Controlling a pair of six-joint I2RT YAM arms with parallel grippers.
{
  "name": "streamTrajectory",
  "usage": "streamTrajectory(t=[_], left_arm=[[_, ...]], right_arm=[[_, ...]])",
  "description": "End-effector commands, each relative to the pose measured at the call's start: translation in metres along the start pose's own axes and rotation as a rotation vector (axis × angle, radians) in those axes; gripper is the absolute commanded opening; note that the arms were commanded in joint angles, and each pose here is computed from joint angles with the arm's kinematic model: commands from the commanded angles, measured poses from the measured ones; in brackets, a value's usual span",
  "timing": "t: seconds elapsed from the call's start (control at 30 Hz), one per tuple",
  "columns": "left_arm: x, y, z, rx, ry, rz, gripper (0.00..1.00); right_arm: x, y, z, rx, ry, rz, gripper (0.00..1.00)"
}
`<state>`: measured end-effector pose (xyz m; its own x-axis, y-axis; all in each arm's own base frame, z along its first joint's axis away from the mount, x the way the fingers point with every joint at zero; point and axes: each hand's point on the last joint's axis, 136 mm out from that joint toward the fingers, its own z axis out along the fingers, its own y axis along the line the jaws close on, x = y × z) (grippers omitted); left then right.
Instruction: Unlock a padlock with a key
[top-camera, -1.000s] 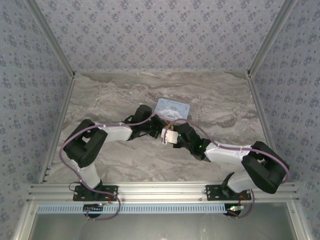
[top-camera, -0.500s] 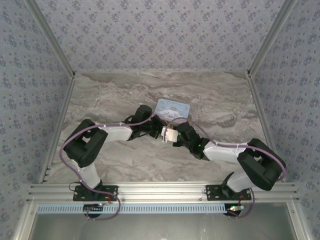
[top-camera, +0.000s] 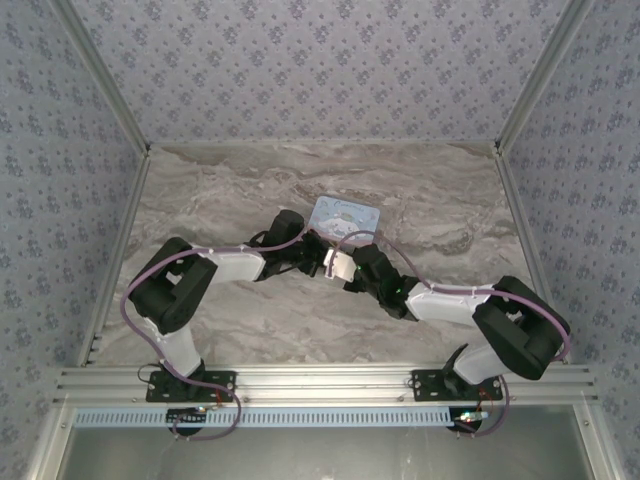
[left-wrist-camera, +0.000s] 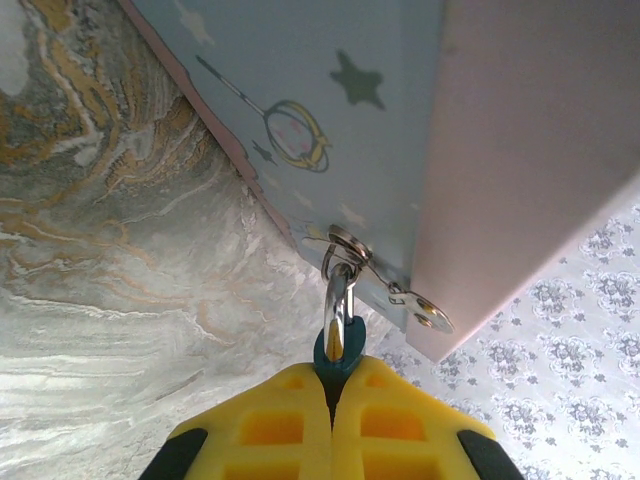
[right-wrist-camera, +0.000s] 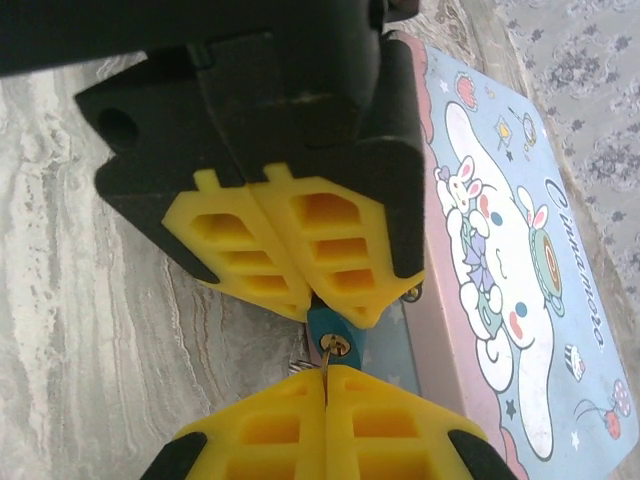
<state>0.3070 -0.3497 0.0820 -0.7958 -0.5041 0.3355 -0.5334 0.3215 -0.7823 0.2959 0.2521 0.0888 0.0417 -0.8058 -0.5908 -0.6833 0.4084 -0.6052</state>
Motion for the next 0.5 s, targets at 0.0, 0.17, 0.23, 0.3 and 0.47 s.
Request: streamTrajectory(t=[0.0, 0.17, 0.23, 0.3, 0.47], left_arm=[[0.015, -0.019, 0.001, 0.054, 0.061, 0.025, 0.00], [0.016, -0.020, 0.001, 0.059, 0.065, 0.024, 0.00], [0.016, -0.020, 0.001, 0.060, 0.063, 0.021, 0.00], [0.016, -0.020, 0.001, 0.059, 0.063, 0.023, 0.00], [0.016, -0.018, 0.002, 0.056, 0.064, 0.021, 0.00]], right_arm=[[-0.010, -0.015, 0.002, 0.066, -0.004, 0.132, 0.00], [-0.009, -0.013, 0.003, 0.066, 0.000, 0.259, 0.00], [-0.008, -0.012, 0.003, 0.065, -0.012, 0.312, 0.00], [-0.008, -0.007, 0.003, 0.046, -0.027, 0.357, 0.00], [-0.012, 0.008, 0.003, -0.039, -0.075, 0.487, 0.00]])
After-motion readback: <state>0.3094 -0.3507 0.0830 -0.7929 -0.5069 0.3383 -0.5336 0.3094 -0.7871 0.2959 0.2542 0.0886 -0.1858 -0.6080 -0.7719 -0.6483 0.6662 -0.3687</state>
